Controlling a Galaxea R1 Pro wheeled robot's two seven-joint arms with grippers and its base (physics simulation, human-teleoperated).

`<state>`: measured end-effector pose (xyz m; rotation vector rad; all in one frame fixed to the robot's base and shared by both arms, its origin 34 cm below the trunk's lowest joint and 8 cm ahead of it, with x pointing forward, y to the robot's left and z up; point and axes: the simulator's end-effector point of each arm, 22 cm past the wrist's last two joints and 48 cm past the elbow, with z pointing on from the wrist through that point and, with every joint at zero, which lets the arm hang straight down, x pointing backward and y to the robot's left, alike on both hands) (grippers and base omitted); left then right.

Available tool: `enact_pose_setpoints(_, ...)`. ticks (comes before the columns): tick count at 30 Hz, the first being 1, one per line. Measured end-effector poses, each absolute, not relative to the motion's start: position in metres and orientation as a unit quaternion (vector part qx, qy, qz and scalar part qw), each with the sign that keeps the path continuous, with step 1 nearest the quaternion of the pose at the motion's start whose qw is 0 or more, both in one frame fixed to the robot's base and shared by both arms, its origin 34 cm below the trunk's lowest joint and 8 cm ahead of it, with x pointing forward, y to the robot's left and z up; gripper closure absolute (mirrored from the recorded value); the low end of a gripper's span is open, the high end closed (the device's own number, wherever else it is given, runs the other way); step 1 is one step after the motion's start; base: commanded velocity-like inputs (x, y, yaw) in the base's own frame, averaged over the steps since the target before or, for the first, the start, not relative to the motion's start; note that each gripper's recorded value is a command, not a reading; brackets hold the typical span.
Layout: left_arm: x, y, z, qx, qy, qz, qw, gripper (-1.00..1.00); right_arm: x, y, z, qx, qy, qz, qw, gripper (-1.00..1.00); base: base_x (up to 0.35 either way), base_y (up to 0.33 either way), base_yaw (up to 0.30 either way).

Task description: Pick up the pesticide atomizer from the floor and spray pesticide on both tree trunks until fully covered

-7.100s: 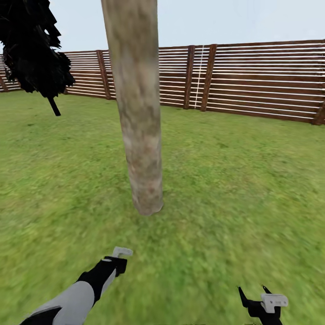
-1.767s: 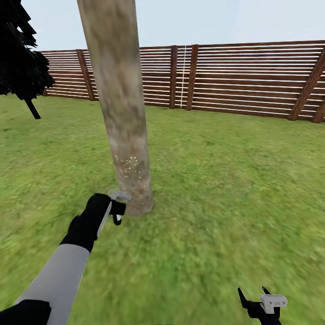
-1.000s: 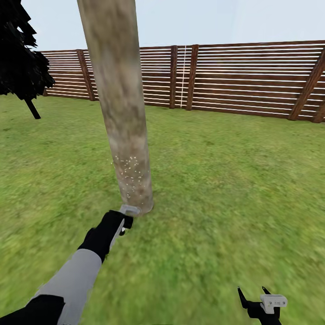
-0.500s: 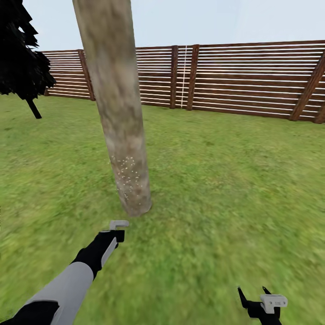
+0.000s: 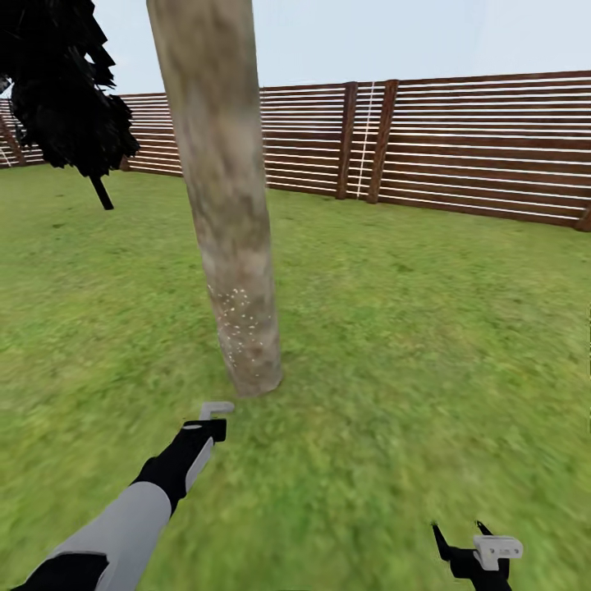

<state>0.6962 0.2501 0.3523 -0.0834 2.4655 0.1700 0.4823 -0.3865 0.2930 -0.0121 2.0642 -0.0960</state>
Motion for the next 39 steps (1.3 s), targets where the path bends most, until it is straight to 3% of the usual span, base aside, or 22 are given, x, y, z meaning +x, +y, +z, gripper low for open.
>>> enact_pose_setpoints(7,0.695,0.244,0.351,-0.031,0.943,0.061,0.327,1.0,0.482,-0.385,0.293,-0.006,0.858,-0.039,0.512,-1.0,0.0,-0.275,0.054)
enact_pose_setpoints(39,0.694,0.238,0.35,-0.03,0.943,0.057,0.327,1.0,0.482,-0.384,0.293,-0.006,0.858,-0.038,0.512,-1.0,0.055,-0.275,0.276)
